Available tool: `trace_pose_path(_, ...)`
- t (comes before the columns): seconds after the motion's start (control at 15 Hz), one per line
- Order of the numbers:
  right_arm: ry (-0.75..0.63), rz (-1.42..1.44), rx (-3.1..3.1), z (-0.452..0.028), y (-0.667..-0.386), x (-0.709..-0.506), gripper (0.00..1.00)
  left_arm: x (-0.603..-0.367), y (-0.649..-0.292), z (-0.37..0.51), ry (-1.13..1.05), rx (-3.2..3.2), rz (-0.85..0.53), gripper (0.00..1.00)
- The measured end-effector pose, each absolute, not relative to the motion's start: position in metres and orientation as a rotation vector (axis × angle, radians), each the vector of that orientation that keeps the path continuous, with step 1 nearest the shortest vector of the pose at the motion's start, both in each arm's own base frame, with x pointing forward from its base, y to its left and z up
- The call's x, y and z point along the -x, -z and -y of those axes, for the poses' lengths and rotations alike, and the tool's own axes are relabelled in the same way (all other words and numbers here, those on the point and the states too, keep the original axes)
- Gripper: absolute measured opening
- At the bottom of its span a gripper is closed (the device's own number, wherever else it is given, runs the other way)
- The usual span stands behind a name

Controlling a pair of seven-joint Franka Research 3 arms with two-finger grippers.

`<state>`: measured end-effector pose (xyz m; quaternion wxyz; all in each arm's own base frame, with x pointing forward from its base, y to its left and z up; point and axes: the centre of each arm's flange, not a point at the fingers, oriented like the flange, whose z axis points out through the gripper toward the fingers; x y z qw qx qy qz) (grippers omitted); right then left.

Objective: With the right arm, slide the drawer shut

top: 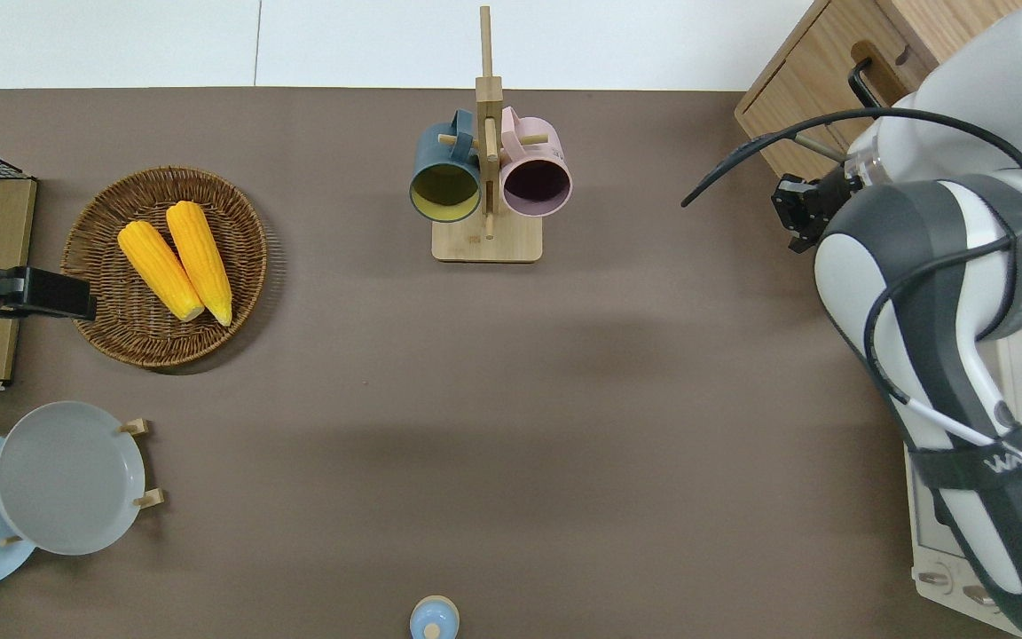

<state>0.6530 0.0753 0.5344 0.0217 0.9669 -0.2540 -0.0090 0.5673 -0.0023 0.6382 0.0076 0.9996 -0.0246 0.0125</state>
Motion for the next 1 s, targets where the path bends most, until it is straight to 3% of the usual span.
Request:
trace_pose_path(0.27, 0.047, 0.525, -3.043, -0.070, -0.571, -0.615, 0.01, -0.567, -0.638, 0.002, -0.039, -3.125, 0.077, 0.99)
trace_pose_path(0.53, 0.057, 0.289, -3.068, -0.040, -0.588, -0.586, 0.01, -0.567, -0.638, 0.002, -0.039, -3.125, 0.077, 1.00)
trace_pose_path(1.0, 0.071, 0.107, -3.095, 0.001, -0.595, -0.570, 0.03, -0.567, -0.638, 0.002, -0.039, -3.125, 0.077, 1.00)
